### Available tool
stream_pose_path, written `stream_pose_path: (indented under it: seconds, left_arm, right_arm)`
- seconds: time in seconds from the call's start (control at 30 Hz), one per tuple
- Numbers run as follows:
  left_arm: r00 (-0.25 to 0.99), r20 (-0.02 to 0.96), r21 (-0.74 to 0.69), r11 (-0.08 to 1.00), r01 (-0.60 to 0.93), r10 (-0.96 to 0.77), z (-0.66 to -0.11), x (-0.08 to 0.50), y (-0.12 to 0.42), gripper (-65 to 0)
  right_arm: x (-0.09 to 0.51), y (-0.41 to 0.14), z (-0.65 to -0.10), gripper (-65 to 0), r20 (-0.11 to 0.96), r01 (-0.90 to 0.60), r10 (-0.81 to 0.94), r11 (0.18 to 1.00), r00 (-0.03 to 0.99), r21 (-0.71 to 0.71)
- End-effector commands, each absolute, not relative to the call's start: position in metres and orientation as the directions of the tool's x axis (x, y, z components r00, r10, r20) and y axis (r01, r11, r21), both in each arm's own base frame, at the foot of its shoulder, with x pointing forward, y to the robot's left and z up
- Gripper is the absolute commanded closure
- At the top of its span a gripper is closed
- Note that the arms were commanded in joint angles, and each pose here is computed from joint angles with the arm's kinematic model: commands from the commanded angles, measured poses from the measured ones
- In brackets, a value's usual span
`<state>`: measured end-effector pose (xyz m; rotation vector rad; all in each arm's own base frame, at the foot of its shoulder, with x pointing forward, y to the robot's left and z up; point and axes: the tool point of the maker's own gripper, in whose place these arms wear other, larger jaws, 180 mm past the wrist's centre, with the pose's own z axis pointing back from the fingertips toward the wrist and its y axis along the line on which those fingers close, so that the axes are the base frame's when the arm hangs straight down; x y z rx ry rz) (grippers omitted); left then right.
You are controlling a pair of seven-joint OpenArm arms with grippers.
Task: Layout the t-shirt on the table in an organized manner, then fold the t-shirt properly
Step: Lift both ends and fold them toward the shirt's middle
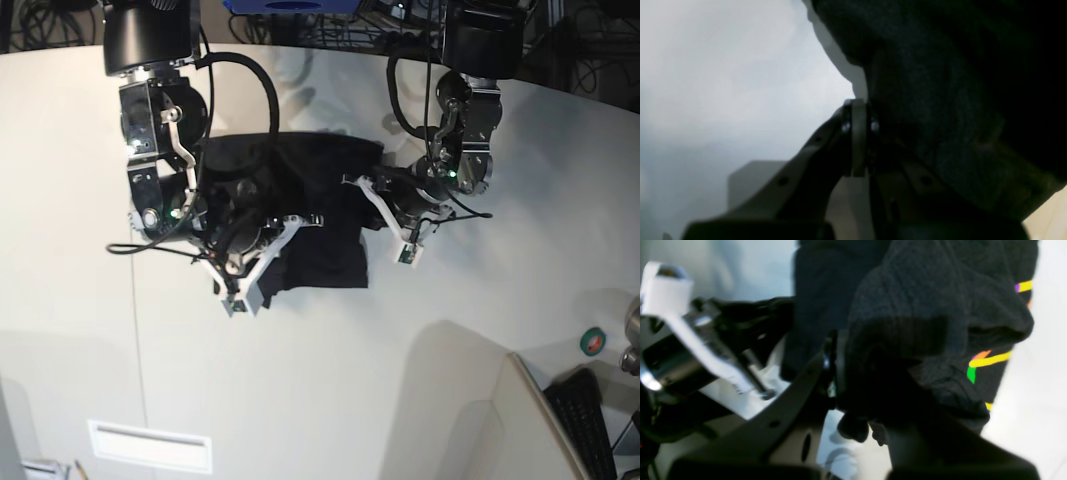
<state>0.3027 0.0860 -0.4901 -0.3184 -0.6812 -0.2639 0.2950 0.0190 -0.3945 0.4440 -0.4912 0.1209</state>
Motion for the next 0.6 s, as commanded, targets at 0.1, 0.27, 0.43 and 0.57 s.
stream_pose_path:
  seconds: [0.1,0.27,0.43,0.57]
  left_arm:
    - [0.726,0.675,-0.193,0.918,0.346,-0.132,-0.480,0.312,0.084,0.0]
    - [0.734,0.666,-0.195,0.919,0.343,-0.133,-0.484,0.306,0.086,0.0]
    - [0.735,0.665,-0.196,0.919,0.342,-0.132,-0.485,0.305,0.085,0.0]
    - [0.734,0.666,-0.196,0.919,0.342,-0.132,-0.484,0.306,0.085,0.0]
  right_arm:
    - [0.314,0.027,-0.385,0.0,0.536,-0.214,-0.035,0.893,0.844,0.396]
    - [0.313,0.029,-0.397,0.0,0.518,-0.199,-0.042,0.894,0.854,0.402]
    - [0.309,0.047,-0.382,0.0,0.529,-0.228,-0.059,0.858,0.846,0.460]
    - [0.299,0.064,-0.380,0.0,0.478,-0.188,-0.104,0.831,0.872,0.524]
